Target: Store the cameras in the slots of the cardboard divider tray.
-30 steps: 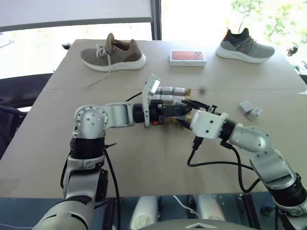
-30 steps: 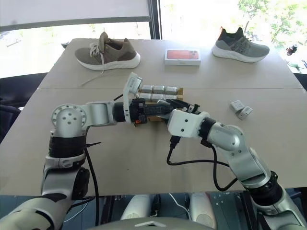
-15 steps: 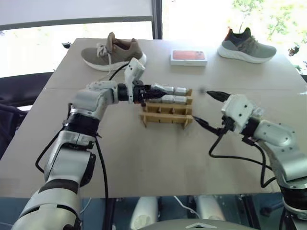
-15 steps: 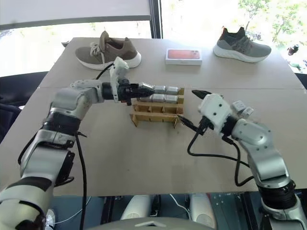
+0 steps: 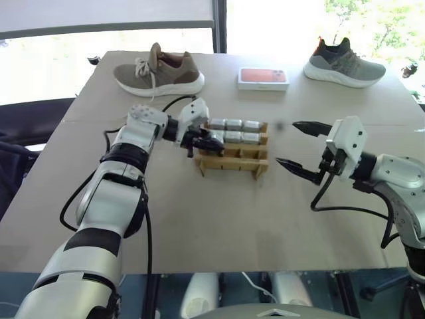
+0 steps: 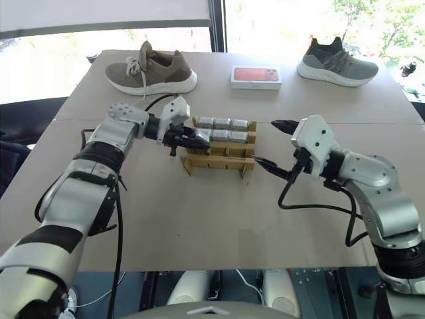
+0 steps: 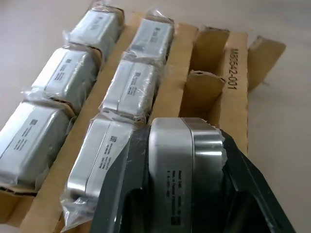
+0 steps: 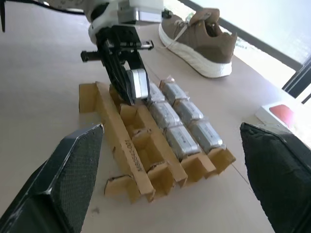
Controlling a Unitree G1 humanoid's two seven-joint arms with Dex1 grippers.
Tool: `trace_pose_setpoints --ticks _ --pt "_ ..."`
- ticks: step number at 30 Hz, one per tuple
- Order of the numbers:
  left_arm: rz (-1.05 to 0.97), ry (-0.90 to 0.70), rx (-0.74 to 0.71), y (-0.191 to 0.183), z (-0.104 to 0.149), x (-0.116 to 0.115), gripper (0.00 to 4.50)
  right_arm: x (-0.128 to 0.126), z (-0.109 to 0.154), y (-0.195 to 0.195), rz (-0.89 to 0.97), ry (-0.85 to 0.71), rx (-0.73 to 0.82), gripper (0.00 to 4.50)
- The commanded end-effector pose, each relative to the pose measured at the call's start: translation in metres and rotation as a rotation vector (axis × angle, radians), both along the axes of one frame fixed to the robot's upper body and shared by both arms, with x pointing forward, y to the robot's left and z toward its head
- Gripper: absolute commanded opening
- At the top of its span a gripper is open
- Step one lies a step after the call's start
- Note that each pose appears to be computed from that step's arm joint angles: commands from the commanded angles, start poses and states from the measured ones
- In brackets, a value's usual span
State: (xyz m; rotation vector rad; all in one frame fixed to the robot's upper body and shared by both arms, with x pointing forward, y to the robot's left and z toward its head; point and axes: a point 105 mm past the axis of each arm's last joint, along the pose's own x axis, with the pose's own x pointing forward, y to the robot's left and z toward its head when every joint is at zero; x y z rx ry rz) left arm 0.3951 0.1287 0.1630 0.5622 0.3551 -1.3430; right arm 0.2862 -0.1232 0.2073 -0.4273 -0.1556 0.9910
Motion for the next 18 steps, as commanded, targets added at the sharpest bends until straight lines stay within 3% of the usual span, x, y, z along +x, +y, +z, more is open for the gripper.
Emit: trace_pose_setpoints --ticks 1,6,11,18 --pt "-0.018 0.01 0.108 0.007 -0.003 -0.001 1.08 -0.005 0.014 -0.005 0.03 -0.032 -0.005 4.47" --pt "-0.078 0.007 0.188 0.01 -0.003 -0.005 1.08 -0.002 0.014 -0.008 0.034 -0.028 -0.02 4.47" --pt "-0.048 0.048 0.036 0.004 0.022 -0.003 1.08 0.0 0.016 -0.008 0.027 -0.041 -0.023 4.47" --pt "-0.045 0.049 0.132 0.02 0.014 -0.006 1.08 -0.001 0.014 -0.008 0.023 -0.043 -0.026 4.47"
